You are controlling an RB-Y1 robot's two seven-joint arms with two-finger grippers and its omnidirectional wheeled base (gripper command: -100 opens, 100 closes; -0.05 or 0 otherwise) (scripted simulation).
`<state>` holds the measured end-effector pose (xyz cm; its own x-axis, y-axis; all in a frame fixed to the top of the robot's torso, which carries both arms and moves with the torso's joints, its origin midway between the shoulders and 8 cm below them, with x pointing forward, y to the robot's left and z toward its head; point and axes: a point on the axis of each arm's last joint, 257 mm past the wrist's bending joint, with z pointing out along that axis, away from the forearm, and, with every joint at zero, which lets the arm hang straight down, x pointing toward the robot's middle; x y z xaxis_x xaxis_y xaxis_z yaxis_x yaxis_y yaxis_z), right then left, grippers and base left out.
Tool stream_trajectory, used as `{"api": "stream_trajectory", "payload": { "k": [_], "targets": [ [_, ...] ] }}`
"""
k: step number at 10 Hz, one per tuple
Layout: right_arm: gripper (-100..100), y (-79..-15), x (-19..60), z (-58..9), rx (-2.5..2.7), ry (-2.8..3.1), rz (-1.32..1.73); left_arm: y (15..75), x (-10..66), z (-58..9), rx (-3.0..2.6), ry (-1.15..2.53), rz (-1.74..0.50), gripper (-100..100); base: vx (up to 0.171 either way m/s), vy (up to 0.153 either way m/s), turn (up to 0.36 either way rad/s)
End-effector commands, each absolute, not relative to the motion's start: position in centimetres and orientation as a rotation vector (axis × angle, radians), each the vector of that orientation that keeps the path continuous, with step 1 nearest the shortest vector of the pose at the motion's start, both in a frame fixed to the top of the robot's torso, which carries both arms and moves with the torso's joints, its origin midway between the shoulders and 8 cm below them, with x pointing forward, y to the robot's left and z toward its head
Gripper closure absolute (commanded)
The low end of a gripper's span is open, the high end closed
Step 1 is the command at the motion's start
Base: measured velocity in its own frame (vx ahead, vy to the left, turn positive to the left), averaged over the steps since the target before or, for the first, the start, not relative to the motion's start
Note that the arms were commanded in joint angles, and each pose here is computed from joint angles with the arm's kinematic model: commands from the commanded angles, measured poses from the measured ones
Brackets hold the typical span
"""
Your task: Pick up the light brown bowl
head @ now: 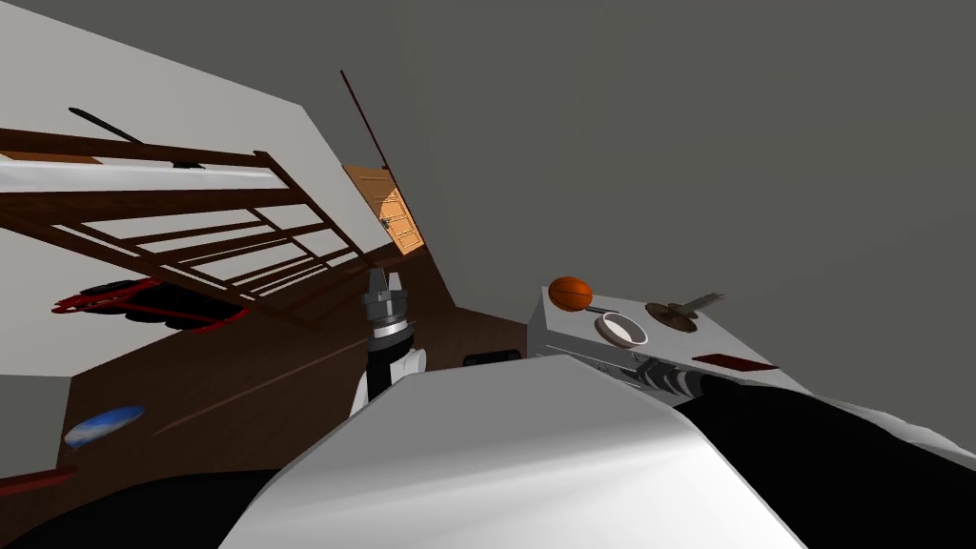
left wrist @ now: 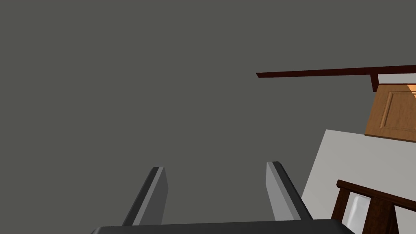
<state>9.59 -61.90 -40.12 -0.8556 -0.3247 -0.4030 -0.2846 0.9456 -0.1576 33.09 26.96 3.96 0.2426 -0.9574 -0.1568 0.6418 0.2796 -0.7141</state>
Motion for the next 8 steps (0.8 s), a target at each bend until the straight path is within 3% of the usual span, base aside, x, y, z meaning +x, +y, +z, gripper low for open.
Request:
{"api": "stream_trajectory", "payload": {
  "k": [1,6,7,8],
  "targets": [
    [-100,-63.5,9.0,-39.7,-0.471,2.682,-0.165,27.0,33.1,4.0,-0.581,0.653,-1.180,0,0.133,0.015,0.021],
    [-100,-67.0,8.3,-38.0,-0.578,2.736,-0.278,27.0,33.1,4.0,-0.581,0.653,-1.180,0,0.128,0.004,0.044],
    [0,-67.1,8.3,-37.9,-0.581,2.737,-0.282,27.0,33.1,4.0,-0.580,0.653,-1.180,0,0.013,0.001,0.001],
    [-100,-67.2,8.3,-38.1,-0.646,2.708,-0.274,27.0,33.1,4.0,-0.580,0.653,-1.180,0,0.136,-0.021,-0.342]
  ]
}}
